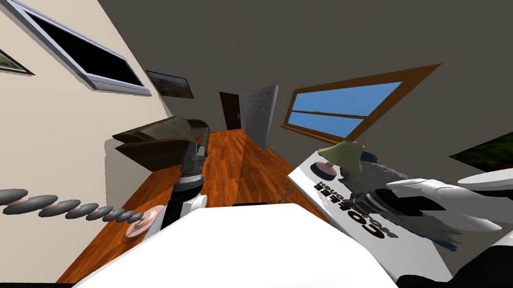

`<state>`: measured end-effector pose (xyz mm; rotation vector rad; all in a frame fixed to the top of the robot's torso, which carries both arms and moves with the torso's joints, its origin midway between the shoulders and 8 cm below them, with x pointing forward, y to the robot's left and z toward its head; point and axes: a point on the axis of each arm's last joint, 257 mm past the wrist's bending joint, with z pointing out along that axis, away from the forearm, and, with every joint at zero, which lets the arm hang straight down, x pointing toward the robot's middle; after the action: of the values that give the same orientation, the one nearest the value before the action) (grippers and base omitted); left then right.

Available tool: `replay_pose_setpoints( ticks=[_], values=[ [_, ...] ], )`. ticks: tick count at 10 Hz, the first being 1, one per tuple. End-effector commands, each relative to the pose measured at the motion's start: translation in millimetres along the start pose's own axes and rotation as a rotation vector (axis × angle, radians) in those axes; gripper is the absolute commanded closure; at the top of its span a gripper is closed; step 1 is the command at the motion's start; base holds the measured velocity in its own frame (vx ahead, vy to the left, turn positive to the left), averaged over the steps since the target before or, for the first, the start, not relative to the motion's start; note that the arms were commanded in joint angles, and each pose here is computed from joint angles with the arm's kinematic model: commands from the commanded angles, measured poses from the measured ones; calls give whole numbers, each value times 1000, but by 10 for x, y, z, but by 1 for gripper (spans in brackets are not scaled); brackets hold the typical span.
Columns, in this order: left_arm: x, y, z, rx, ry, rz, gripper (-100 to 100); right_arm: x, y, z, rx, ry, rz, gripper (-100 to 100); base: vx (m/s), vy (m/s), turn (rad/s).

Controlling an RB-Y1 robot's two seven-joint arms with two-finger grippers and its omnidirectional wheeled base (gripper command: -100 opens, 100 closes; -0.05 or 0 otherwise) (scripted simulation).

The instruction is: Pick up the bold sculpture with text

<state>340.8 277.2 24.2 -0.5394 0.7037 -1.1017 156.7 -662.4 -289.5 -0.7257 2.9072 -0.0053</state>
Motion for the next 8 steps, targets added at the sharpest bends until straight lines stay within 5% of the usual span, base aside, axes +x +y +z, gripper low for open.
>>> replay_pose_setpoints(
  ticks=[1, 2, 3, 7, 8],
  values=[
    [0, 0, 0, 0, 0, 0, 0, 0, 0, 0, 0, 0, 0, 100, 0, 0, 0],
    [0, 0, 0, 0, 0, 0, 0, 0, 2, 1, -1, 0, 0, 0, 0, 0, 0],
    [0, 0, 0, 0, 0, 0, 0, 120, -42, -127, 5, 2, 22, 100, -10, 26, 146],
    [0, 0, 0, 0, 0, 0, 0, 223, -65, -228, 9, 5, 41, 100, -13, 22, 71],
    [0, 0, 0, 0, 0, 0, 0, 232, -65, -236, 8, 5, 44, 0, 0, 0, 0]
  ],
)
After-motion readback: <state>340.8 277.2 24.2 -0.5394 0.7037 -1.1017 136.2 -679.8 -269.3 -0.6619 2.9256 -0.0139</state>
